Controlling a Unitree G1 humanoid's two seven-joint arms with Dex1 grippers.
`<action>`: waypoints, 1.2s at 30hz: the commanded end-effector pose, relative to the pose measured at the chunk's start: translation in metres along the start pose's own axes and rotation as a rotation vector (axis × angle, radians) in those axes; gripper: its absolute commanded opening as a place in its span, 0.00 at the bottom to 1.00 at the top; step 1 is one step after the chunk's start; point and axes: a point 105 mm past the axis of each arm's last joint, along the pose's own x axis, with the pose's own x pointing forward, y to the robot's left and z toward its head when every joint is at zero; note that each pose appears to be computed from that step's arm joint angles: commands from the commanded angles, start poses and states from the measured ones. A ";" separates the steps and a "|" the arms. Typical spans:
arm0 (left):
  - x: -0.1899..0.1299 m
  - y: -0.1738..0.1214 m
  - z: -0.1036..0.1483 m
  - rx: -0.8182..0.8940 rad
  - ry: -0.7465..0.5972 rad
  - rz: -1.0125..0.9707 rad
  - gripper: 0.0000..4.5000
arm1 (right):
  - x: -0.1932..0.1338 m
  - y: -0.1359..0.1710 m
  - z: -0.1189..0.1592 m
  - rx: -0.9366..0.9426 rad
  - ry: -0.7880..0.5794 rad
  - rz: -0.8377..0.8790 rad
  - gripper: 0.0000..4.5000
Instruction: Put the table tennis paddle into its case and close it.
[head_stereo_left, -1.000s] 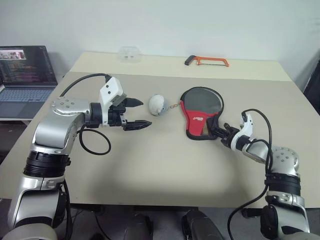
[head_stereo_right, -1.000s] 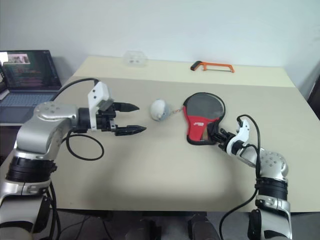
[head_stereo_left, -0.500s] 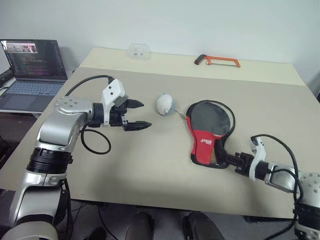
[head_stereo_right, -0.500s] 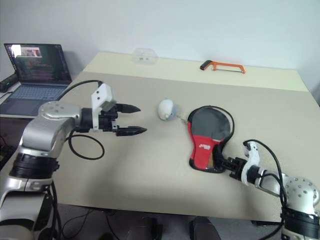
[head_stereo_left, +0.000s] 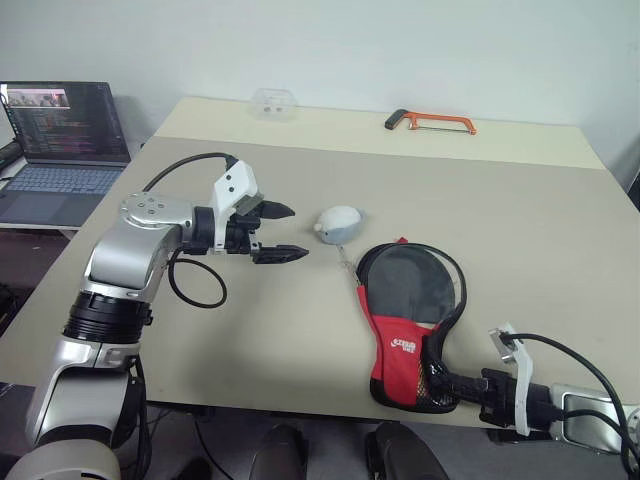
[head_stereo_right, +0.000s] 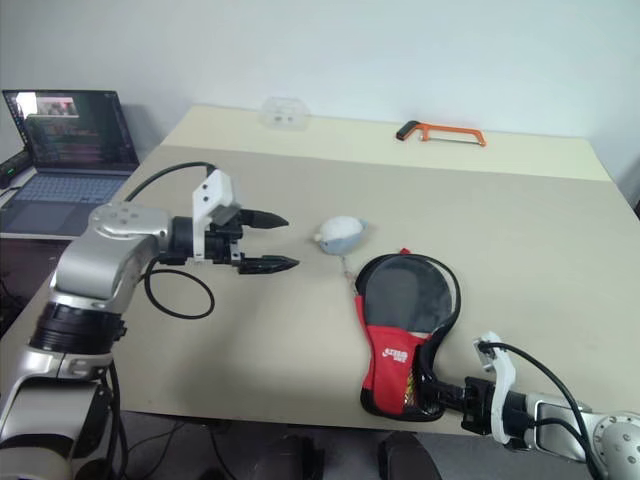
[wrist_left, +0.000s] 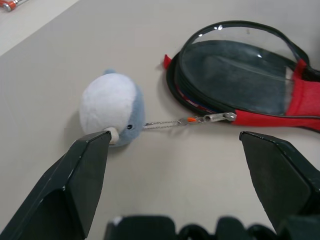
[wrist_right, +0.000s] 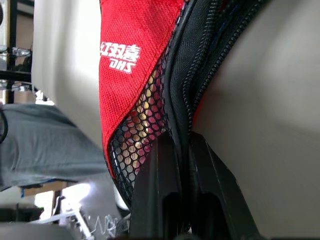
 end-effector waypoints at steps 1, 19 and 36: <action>-0.003 0.001 0.013 0.055 -0.021 0.007 1.00 | 0.002 0.020 -0.015 0.001 0.058 0.101 0.00; -0.003 0.003 0.011 0.050 -0.016 0.023 1.00 | 0.003 0.022 -0.009 -0.109 0.061 0.085 0.06; -0.006 0.016 0.011 0.060 -0.016 0.087 1.00 | -0.080 -0.001 0.036 -0.642 0.187 -0.101 0.99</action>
